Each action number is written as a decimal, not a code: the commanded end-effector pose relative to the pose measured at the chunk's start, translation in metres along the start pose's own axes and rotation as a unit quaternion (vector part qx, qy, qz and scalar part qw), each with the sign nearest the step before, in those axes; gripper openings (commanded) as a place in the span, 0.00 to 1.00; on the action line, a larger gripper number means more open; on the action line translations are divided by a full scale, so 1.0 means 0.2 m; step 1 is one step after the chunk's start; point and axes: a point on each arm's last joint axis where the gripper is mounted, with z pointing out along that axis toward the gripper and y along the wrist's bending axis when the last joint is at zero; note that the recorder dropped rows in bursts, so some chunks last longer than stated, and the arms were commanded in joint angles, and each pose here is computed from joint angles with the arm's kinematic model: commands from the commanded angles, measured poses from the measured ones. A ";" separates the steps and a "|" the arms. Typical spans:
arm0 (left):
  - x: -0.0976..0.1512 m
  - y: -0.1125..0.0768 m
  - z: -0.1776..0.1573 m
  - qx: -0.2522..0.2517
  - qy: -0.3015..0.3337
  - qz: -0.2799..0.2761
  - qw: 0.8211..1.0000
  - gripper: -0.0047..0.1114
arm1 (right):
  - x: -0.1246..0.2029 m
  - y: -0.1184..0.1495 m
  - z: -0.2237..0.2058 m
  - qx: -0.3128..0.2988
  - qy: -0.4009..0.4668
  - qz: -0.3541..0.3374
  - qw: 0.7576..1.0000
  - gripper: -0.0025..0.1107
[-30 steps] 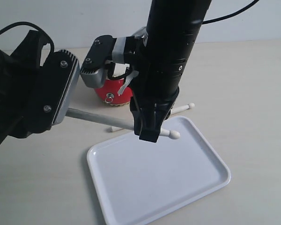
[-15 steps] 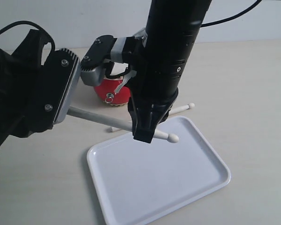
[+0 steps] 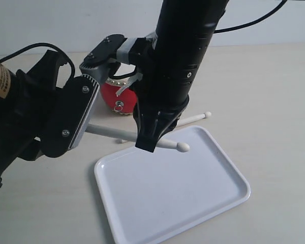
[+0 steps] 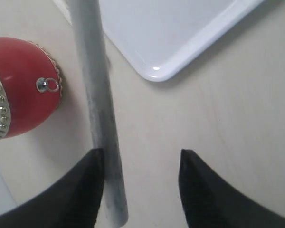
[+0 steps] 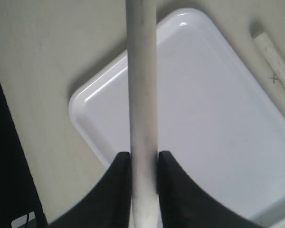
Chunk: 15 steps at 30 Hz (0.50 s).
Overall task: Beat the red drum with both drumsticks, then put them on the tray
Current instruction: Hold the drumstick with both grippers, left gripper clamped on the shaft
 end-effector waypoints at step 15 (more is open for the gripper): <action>0.00 0.01 0.01 -0.011 0.006 -0.023 1.000 0.28 | -0.03 0.04 -0.03 -0.013 -0.023 -0.001 1.000 0.02</action>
